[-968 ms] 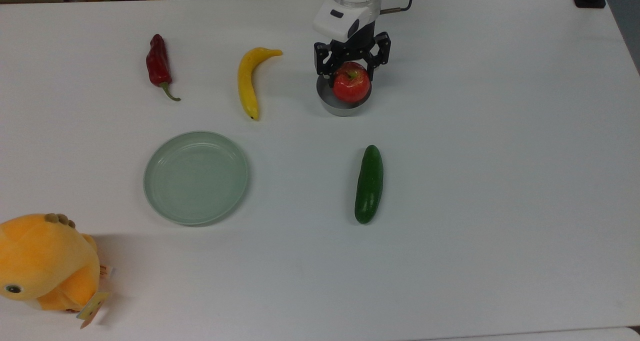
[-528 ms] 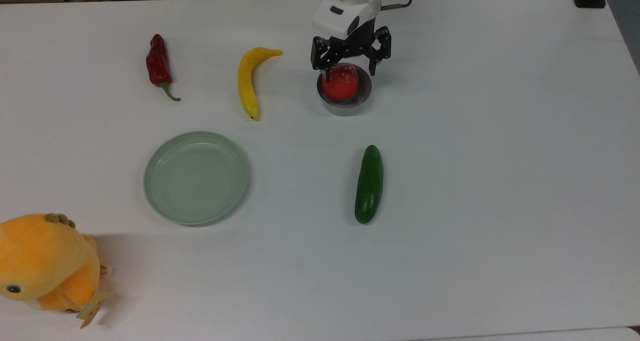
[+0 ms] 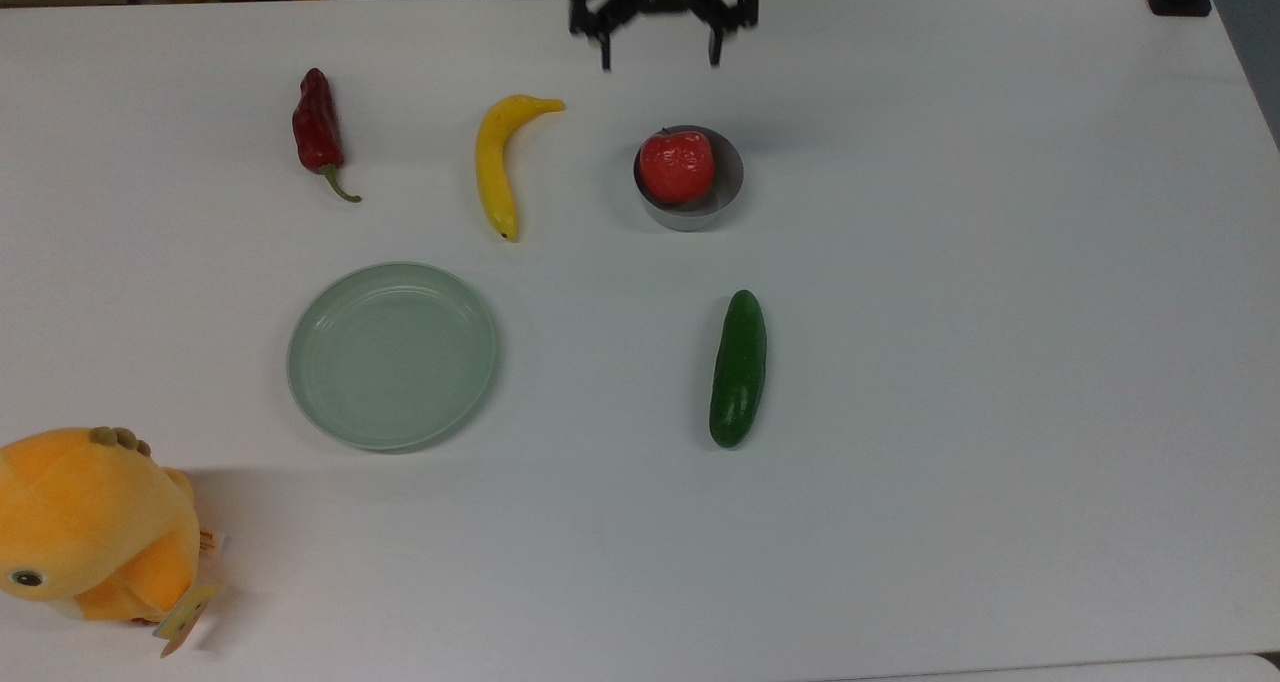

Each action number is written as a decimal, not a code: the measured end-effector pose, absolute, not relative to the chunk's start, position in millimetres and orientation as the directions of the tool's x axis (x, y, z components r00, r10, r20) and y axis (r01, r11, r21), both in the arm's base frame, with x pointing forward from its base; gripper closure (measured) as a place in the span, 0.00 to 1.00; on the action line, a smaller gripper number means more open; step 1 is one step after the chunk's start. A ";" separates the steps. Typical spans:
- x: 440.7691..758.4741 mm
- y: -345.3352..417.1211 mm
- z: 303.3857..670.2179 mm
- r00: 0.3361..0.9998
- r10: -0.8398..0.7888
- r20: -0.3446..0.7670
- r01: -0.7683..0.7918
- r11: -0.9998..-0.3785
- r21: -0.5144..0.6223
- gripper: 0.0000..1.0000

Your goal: Put the red apple in the bowl

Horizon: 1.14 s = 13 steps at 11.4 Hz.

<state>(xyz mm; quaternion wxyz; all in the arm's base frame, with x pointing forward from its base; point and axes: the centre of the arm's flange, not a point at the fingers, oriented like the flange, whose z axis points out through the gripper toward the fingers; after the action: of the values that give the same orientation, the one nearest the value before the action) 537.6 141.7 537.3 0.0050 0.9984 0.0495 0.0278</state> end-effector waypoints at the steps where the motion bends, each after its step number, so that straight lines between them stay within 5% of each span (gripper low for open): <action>1: 537.2 126.3 573.2 0.998 0.032 0.055 0.032 -0.999 0.005 0.00; 5: 530.3 74.3 648.8 0.990 -0.108 0.086 -0.107 -0.994 -0.013 0.00; 13: 566.3 33.0 620.3 0.993 0.023 0.116 0.028 -0.999 -0.040 0.00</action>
<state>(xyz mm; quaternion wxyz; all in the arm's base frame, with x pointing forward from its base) 566.3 33.0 620.3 -0.0209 0.9980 0.0127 0.0580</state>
